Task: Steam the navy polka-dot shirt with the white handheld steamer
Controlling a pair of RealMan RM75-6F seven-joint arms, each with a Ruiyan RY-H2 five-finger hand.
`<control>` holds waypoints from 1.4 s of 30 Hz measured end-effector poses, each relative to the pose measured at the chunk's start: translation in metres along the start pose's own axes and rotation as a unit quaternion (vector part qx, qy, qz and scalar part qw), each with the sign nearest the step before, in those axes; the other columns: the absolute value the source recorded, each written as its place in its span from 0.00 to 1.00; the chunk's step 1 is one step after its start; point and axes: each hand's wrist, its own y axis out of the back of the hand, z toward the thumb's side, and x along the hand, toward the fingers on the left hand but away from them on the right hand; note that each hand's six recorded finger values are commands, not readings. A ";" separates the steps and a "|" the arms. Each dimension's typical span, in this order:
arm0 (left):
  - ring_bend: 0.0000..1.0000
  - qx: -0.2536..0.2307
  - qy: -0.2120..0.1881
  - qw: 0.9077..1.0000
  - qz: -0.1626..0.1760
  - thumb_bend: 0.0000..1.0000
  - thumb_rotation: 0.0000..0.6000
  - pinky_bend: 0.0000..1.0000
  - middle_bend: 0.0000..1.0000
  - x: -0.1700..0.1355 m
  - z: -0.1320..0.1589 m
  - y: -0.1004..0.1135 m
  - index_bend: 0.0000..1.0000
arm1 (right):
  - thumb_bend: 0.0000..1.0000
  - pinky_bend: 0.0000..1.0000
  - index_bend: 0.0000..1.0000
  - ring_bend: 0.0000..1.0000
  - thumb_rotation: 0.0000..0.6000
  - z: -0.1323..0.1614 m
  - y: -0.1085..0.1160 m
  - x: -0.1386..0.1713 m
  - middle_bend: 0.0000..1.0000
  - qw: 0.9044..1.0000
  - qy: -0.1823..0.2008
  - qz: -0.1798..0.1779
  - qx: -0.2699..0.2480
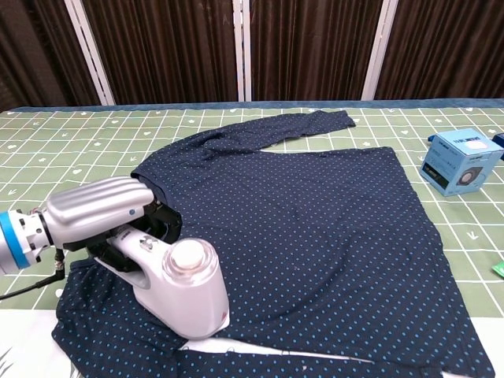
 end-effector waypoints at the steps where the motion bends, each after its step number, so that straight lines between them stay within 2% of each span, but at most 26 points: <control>1: 0.83 0.007 -0.005 1.000 0.000 0.80 1.00 1.00 0.85 -0.002 0.002 -0.001 0.96 | 0.00 0.00 0.00 0.00 1.00 0.000 0.000 0.000 0.00 1.000 0.000 0.000 -0.001; 11: 0.83 0.009 0.004 1.000 -0.012 0.80 1.00 1.00 0.85 -0.008 -0.002 -0.012 0.96 | 0.00 0.00 0.00 0.00 1.00 0.000 0.001 0.001 0.00 1.000 0.002 -0.001 -0.001; 27: 0.83 0.018 0.052 0.999 -0.001 0.80 1.00 1.00 0.85 -0.023 -0.041 -0.004 0.96 | 0.00 0.00 0.00 0.00 1.00 0.003 0.001 0.001 0.00 1.000 0.004 -0.001 0.000; 36: 0.83 0.014 0.067 0.998 0.018 0.80 1.00 1.00 0.85 -0.027 -0.054 0.008 0.96 | 0.00 0.00 0.00 0.00 1.00 0.003 0.000 0.001 0.00 1.000 0.005 0.000 0.001; 42: 0.83 -0.002 0.083 0.995 0.059 0.80 1.00 1.00 0.85 -0.024 -0.063 0.030 0.96 | 0.00 0.00 0.00 0.00 1.00 0.004 -0.001 0.001 0.00 1.000 0.005 0.002 0.001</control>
